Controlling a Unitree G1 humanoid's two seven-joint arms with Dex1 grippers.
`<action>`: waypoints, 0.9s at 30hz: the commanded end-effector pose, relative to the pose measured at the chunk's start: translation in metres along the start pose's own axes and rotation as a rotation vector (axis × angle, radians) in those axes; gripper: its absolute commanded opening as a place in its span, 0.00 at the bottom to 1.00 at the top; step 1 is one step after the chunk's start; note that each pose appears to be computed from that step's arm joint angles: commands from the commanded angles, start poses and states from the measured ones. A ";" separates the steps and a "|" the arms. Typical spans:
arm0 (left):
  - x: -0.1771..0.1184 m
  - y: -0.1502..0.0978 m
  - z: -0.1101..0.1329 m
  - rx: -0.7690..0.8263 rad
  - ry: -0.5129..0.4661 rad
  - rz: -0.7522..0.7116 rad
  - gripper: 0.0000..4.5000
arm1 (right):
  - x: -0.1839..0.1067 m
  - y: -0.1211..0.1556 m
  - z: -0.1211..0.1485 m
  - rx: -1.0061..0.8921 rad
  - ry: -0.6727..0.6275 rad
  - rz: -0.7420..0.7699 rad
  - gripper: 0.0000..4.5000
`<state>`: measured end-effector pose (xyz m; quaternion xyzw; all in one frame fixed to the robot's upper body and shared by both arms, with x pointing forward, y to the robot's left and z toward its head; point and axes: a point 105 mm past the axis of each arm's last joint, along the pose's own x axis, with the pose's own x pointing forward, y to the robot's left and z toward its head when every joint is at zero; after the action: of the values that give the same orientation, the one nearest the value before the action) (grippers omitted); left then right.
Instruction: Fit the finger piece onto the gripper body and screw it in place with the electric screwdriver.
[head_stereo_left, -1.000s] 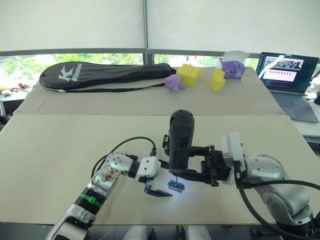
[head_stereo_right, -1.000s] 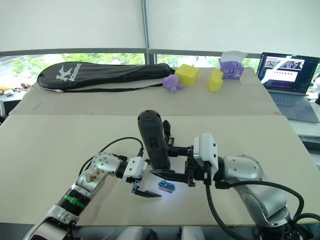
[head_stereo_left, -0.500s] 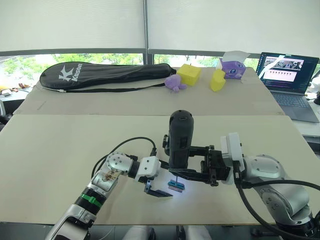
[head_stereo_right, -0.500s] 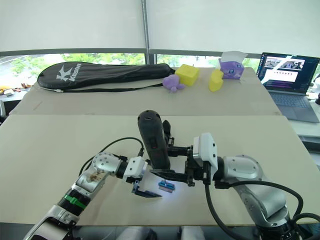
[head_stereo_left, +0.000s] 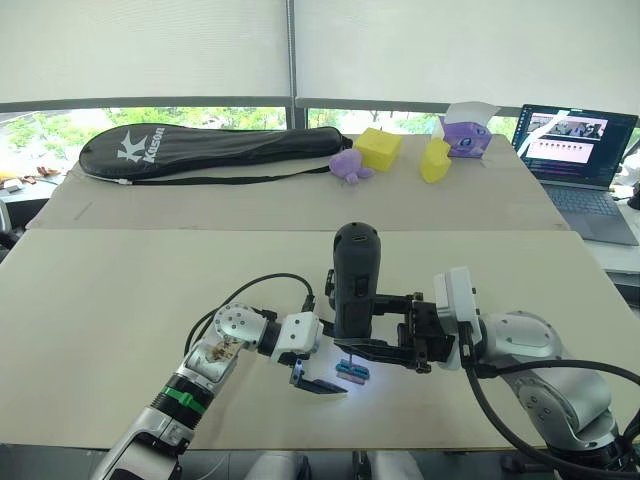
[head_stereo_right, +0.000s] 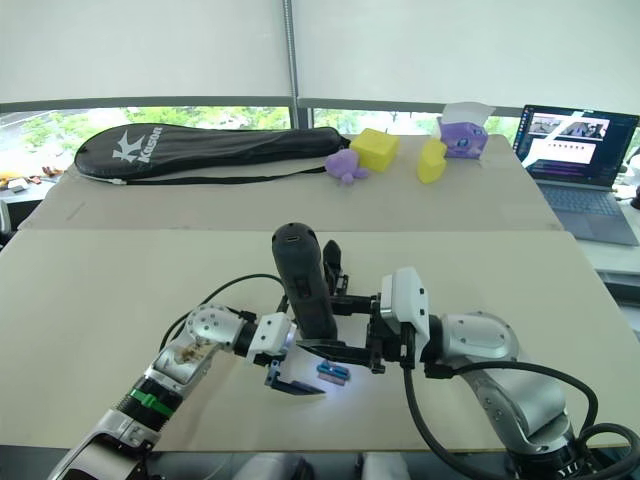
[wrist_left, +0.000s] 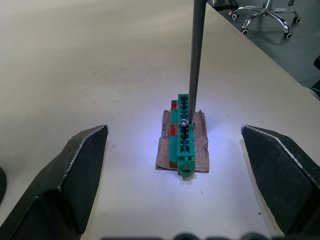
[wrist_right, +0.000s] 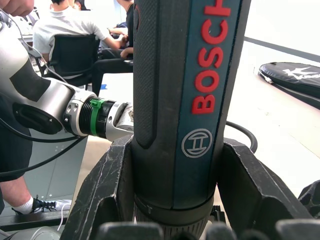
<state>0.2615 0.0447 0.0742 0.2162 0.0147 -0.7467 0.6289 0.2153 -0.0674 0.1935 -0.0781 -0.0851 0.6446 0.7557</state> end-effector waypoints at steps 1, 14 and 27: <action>0.002 0.002 0.008 0.032 -0.018 -0.004 1.00 | -0.003 0.002 0.013 -0.064 -0.043 0.001 0.44; 0.002 0.002 0.007 0.035 -0.014 -0.010 1.00 | -0.006 0.003 0.013 -0.058 -0.046 -0.002 0.44; 0.004 0.003 0.007 0.036 -0.014 -0.010 1.00 | -0.006 0.001 0.019 -0.049 -0.071 -0.023 0.44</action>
<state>0.2614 0.0417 0.0749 0.2179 0.0127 -0.7493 0.6252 0.2164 -0.0753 0.1938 -0.0676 -0.0859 0.6311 0.7680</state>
